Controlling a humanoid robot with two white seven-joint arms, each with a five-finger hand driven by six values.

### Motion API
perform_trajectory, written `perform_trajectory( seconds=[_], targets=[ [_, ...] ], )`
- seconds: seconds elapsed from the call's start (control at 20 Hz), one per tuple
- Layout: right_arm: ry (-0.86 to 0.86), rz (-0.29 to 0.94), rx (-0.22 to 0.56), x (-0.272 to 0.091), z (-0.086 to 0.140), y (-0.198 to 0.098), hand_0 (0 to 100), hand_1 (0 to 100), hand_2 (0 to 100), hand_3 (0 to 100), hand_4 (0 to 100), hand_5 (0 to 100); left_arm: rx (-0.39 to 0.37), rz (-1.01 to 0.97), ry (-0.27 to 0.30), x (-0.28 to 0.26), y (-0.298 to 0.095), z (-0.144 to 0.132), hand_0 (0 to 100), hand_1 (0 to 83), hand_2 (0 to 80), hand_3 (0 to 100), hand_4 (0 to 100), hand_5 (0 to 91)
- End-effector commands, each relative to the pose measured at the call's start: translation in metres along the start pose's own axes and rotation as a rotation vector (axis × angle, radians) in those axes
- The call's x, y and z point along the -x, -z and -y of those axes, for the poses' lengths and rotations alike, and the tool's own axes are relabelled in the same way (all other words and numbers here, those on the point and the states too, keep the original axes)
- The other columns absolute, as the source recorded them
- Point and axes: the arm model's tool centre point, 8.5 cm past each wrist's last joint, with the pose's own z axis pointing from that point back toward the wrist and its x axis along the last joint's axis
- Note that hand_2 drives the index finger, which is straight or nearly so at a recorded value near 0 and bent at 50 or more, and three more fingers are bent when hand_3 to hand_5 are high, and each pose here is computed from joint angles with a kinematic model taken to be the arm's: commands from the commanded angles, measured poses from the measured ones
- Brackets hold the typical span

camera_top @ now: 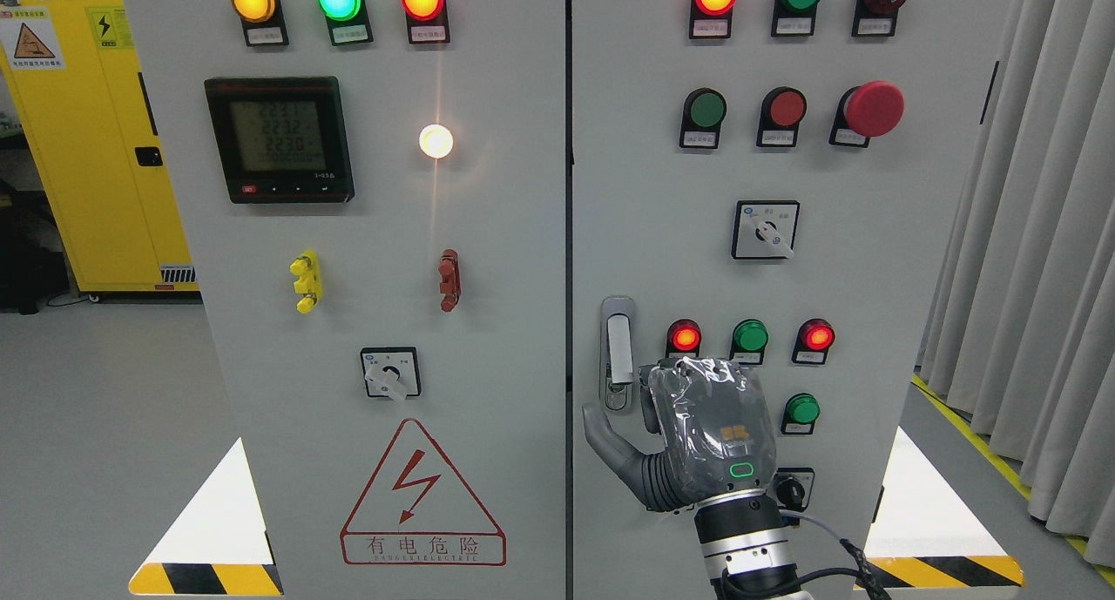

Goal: Release door handle

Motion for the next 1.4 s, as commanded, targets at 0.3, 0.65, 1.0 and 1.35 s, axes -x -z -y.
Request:
perform_trajectory(
  seconds=[0.3, 0.65, 1.0, 1.35],
  targets=[
    [-0.004, -0.012, -0.009, 0.000, 0.000, 0.012, 35, 34, 94, 100, 100, 99, 0.000, -0.001, 0.000, 0.000, 0.000, 0.000, 12, 55.6, 0.0, 0, 0, 0.0],
    [-0.004, -0.014, -0.016, 0.001, -0.004, 0.013, 36, 34, 94, 100, 100, 99, 0.000, -0.001, 0.000, 0.000, 0.000, 0.000, 12, 55.6, 0.0, 0, 0, 0.0],
    [0.003, -0.019, -0.013, 0.001, -0.003, 0.014, 38, 35, 94, 100, 100, 99, 0.000, -0.001, 0.000, 0.000, 0.000, 0.000, 12, 55.6, 0.0, 0, 0, 0.0],
    [0.002, -0.021, -0.007, 0.001, -0.001, 0.017, 44, 36, 94, 100, 100, 99, 0.000, -0.001, 0.001, 0.000, 0.000, 0.000, 12, 55.6, 0.0, 0, 0, 0.0]
  ],
)
